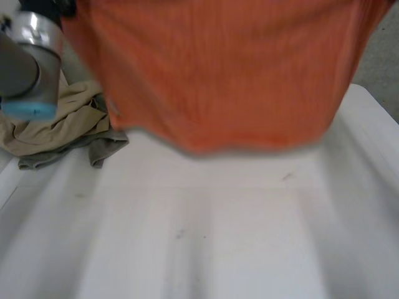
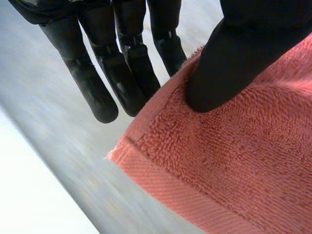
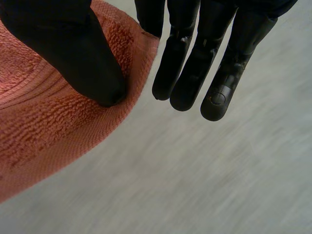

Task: Fold the laundry.

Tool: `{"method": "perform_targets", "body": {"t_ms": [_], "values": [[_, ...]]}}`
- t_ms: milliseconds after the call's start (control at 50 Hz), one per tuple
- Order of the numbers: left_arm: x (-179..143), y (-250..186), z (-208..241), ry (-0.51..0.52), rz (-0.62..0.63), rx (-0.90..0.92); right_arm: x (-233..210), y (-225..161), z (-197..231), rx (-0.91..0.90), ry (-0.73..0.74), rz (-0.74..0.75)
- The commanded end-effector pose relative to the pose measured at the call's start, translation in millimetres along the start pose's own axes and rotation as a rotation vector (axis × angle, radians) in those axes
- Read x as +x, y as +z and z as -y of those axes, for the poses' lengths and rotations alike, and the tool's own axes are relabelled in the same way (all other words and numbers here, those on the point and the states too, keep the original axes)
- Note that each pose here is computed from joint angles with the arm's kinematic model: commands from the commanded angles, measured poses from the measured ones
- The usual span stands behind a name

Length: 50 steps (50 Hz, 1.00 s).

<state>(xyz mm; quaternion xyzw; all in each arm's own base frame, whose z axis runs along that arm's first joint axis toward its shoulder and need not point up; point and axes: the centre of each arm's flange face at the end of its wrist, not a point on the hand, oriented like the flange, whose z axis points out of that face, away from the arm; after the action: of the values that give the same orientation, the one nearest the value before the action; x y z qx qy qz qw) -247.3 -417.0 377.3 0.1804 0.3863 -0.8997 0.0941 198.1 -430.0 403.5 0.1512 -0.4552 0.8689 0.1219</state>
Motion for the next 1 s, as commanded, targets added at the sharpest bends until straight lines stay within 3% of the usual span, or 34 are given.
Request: {"method": "perform_targets", "body": {"t_ms": [20, 140, 340, 440, 500, 600, 740, 880, 1000], "values": [[-38.6, 22.8, 49.9, -0.125, 0.158, 0.257, 23.0, 9.3, 43.1, 0.225, 0.137, -0.082], [-17.0, -2.8, 16.2, -0.173, 0.084, 0.141, 9.7, -3.6, 19.8, 0.132, 0.145, -0.020], [57.5, -106.9, -81.2, -0.217, -0.182, -0.240, -46.4, -81.1, -101.6, -0.252, 0.162, 0.274], [76.5, -153.3, -107.7, -0.230, -0.250, -0.397, -74.5, -130.8, -149.6, -0.436, 0.102, 0.439], [79.9, -173.6, -109.9, -0.208, -0.294, -0.478, -69.6, -147.6, -162.4, -0.523, 0.019, 0.488], [74.2, -197.5, -97.2, -0.116, -0.387, -0.601, -42.7, -159.5, -165.8, -0.659, -0.057, 0.525], [51.1, -236.6, -48.0, 0.027, -0.581, -0.800, 4.4, -174.0, -132.0, -0.870, -0.120, 0.605], [27.7, -282.0, 3.4, 0.030, -0.761, -1.036, 64.6, -199.5, -109.6, -1.100, -0.204, 0.722], [26.4, -292.1, 20.3, 0.014, -0.838, -1.102, 66.1, -203.6, -106.0, -1.088, -0.212, 0.770]]}}
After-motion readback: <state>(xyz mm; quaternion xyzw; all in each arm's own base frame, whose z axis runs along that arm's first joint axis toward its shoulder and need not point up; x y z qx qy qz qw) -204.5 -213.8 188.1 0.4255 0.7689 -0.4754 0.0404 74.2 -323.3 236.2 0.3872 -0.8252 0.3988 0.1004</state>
